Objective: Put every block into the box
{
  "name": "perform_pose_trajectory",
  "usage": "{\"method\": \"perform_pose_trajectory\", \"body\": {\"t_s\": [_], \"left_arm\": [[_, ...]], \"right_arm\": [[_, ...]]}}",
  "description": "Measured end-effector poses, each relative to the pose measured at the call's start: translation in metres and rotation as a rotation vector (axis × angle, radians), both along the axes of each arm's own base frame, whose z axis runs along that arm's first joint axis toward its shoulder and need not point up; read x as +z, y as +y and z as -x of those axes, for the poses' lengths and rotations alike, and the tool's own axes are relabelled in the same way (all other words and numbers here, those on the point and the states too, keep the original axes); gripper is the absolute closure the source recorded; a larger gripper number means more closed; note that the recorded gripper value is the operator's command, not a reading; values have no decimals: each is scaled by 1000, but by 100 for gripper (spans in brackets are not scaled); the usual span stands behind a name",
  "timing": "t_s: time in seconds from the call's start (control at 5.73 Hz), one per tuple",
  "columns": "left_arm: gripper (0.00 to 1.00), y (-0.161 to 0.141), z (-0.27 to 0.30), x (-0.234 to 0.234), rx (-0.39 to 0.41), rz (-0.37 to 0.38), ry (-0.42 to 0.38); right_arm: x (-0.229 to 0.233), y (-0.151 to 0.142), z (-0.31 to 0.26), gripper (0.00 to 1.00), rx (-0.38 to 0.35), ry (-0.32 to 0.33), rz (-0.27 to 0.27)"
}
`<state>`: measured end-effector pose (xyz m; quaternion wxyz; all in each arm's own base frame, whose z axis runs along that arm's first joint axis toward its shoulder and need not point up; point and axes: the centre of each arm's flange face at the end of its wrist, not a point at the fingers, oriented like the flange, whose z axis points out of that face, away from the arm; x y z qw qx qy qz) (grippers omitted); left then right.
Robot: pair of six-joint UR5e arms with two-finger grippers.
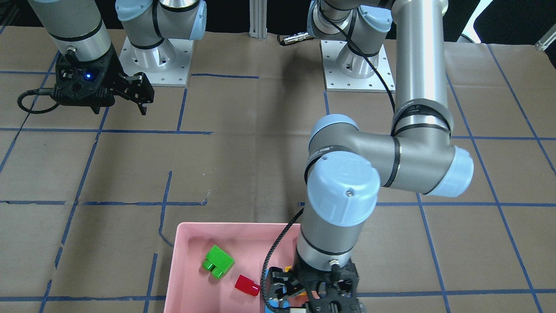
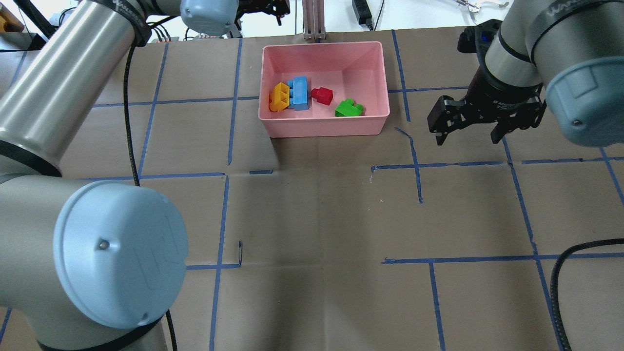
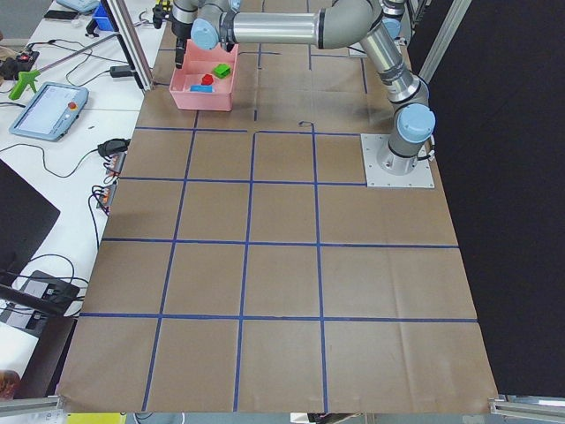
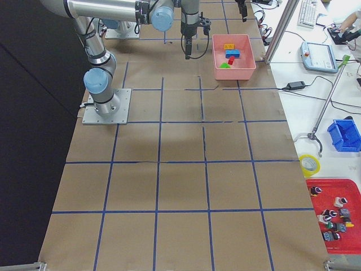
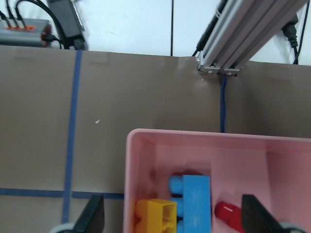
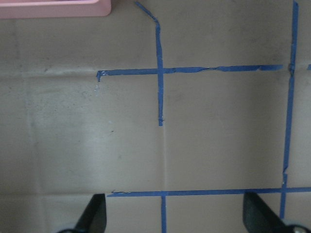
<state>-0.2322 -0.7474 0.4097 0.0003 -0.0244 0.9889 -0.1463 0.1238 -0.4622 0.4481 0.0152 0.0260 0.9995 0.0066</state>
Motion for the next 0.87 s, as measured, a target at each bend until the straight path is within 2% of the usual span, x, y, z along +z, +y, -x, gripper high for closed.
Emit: {"method": "perform_pose_trajectory", "body": {"t_s": [0.17, 0.35, 0.52, 0.87], "left_arm": [[1, 25, -20, 25, 1, -92, -34], [1, 54, -32, 45, 4, -181, -51], [1, 82, -45, 65, -21, -220, -61], [1, 153, -75, 88, -199, -252, -86]], "right_arm": [[5, 3, -6, 0, -19, -17, 5], [14, 3, -9, 0, 5, -14, 20], [24, 1, -9, 0, 30, -9, 38], [32, -1, -10, 0, 40, -6, 55]]}}
